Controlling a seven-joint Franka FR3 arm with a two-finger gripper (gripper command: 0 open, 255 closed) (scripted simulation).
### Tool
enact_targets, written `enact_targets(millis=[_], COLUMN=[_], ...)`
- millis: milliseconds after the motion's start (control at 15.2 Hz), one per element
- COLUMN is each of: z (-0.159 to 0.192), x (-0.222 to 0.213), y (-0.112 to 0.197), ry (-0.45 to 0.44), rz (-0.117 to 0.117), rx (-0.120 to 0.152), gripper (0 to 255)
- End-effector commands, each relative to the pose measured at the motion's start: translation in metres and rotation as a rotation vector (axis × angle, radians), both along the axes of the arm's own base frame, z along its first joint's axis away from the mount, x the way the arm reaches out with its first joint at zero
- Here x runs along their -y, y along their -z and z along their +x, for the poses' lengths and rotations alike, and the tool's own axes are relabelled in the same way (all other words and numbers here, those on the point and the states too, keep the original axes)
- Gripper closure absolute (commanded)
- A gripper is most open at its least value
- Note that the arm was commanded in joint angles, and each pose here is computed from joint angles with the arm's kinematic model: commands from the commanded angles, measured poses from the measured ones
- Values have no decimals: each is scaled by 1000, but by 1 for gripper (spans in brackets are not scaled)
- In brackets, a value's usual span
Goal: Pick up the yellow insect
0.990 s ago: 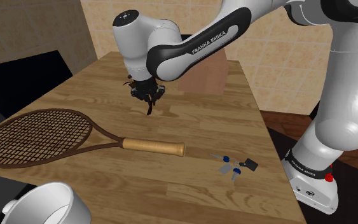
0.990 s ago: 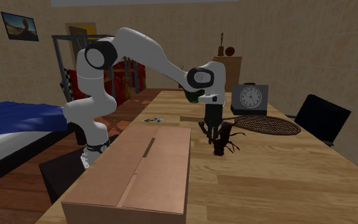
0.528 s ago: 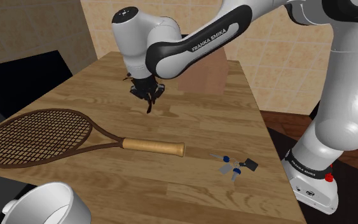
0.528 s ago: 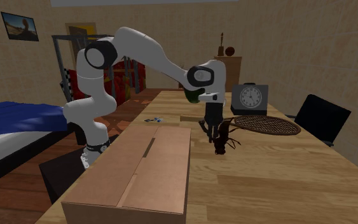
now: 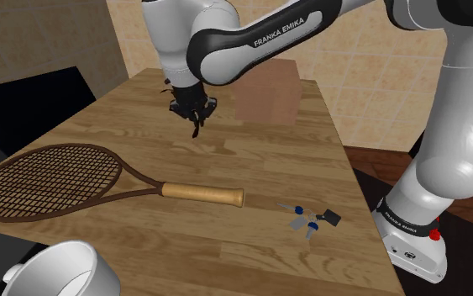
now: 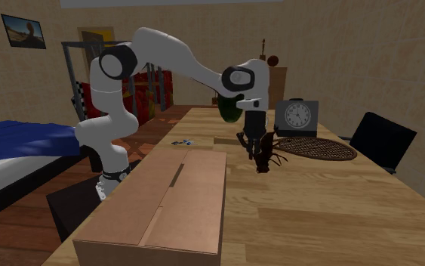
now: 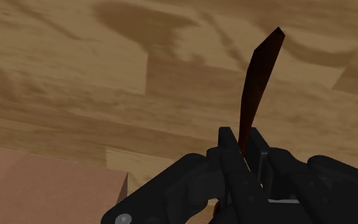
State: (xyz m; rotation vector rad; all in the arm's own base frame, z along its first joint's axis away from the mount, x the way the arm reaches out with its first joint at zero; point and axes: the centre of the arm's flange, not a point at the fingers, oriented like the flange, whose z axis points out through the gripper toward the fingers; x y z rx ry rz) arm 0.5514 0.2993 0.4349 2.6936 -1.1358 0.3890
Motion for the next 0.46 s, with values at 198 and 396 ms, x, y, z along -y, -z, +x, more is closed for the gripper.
enact_targets(millis=[198,396], z=[-1,-1], x=[-1,-1], y=[-27,-33], ry=[0,0], rz=[0,0], rx=[0,0], gripper=[255,255])
